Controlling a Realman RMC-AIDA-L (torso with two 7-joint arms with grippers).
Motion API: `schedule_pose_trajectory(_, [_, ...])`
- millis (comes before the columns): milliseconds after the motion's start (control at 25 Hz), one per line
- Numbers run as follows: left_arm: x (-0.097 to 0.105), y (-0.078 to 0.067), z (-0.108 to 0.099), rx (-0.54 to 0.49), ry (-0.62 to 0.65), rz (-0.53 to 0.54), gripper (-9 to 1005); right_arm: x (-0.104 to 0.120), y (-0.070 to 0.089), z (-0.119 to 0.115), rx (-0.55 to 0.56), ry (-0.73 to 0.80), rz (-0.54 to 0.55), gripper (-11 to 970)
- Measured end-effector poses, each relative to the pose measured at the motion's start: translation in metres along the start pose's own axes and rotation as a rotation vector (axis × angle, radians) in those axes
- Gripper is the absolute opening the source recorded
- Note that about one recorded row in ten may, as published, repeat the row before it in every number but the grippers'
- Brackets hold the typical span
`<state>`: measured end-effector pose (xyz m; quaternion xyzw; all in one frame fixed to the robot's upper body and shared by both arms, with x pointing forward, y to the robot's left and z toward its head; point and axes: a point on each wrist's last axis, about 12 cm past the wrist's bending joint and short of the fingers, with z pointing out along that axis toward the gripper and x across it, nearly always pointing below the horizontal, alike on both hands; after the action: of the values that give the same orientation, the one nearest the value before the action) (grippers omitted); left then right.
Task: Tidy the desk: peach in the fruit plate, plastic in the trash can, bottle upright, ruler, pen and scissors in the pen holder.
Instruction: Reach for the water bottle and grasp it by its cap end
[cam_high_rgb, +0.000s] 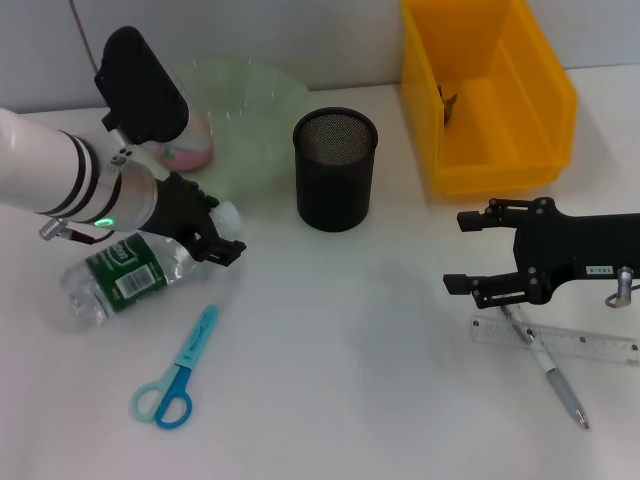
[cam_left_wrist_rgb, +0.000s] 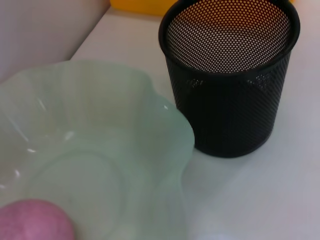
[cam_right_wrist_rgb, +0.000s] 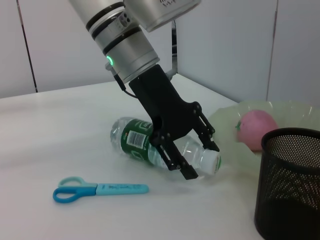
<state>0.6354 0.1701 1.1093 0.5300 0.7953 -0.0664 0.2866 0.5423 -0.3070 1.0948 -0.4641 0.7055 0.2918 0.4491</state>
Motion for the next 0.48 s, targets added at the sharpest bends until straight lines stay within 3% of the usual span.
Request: schedule_pose_trajectory(480, [0.0015,-0.0004,0.0033,0.014,0.018,-0.016,630,0.0003,-0.0008,-0.0014,0.004,0.002,-0.001,846])
